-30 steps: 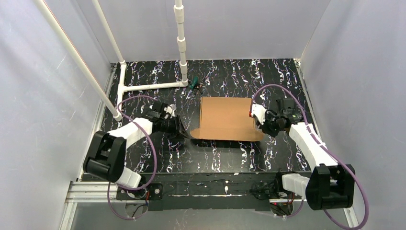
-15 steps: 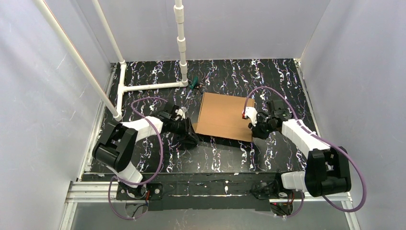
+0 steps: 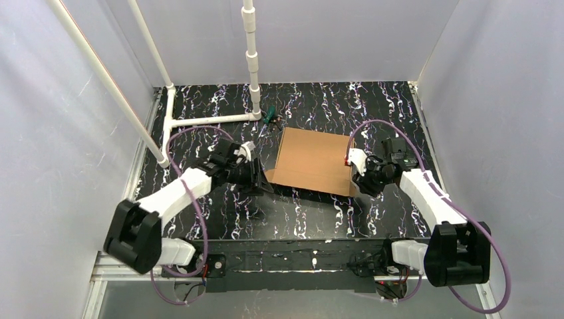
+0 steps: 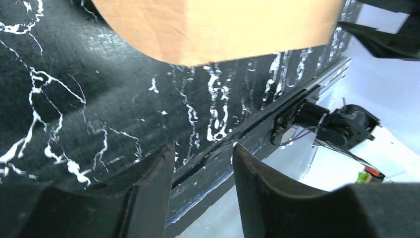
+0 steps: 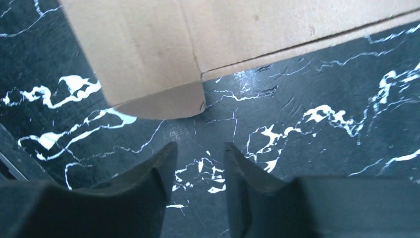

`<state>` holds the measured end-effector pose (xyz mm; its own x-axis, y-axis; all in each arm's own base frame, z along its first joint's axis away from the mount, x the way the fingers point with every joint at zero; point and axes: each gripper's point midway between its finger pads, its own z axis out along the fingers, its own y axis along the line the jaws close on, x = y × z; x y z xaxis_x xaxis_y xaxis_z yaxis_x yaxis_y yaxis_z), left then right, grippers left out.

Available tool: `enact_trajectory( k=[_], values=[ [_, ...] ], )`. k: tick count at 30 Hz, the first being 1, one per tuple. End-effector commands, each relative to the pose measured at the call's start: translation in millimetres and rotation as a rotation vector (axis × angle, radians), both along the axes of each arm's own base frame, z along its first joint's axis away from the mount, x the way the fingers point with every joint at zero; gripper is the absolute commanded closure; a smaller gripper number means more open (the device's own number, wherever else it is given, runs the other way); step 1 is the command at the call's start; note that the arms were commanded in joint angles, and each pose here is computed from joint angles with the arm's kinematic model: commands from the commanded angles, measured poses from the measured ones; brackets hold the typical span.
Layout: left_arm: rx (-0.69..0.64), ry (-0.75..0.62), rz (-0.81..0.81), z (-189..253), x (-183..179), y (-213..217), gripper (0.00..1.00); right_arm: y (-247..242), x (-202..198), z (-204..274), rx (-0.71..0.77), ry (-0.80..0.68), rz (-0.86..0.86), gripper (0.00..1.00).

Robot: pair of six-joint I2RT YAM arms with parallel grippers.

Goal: Fold the paper box

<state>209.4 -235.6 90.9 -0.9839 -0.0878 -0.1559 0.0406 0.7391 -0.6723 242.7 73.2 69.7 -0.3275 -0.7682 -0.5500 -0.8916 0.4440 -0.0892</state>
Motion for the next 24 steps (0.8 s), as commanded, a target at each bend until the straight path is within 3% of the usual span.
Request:
enact_trajectory(
  k=[1, 3, 6, 11, 15, 24],
  values=[
    [0.018, -0.143, -0.002, 33.4, -4.6, 14.9, 0.44, 8.8, -6.0, 33.6, 0.027, -0.065, 0.127, 0.44],
    [0.039, -0.249, 0.001, 44.6, 10.7, 18.0, 0.28, 19.4, -3.5, 48.3, 0.083, -0.085, 0.152, 0.35],
    [0.063, -0.331, -0.025, 49.0, 31.7, 14.5, 0.18, 31.6, 6.5, 63.9, 0.154, -0.074, 0.131, 0.33],
    [0.030, -0.292, -0.079, 34.8, 50.4, -4.3, 0.19, 23.7, 18.3, 42.4, 0.117, 0.011, 0.016, 0.57],
    [-0.050, -0.321, -0.133, 32.4, 55.1, -19.8, 0.18, 26.5, 19.8, 34.2, 0.151, -0.001, -0.034, 0.69],
    [-0.010, -0.468, -0.194, 21.0, 65.7, -15.3, 0.17, 35.5, 18.4, 37.3, 0.192, 0.055, -0.014, 0.70]
  ],
)
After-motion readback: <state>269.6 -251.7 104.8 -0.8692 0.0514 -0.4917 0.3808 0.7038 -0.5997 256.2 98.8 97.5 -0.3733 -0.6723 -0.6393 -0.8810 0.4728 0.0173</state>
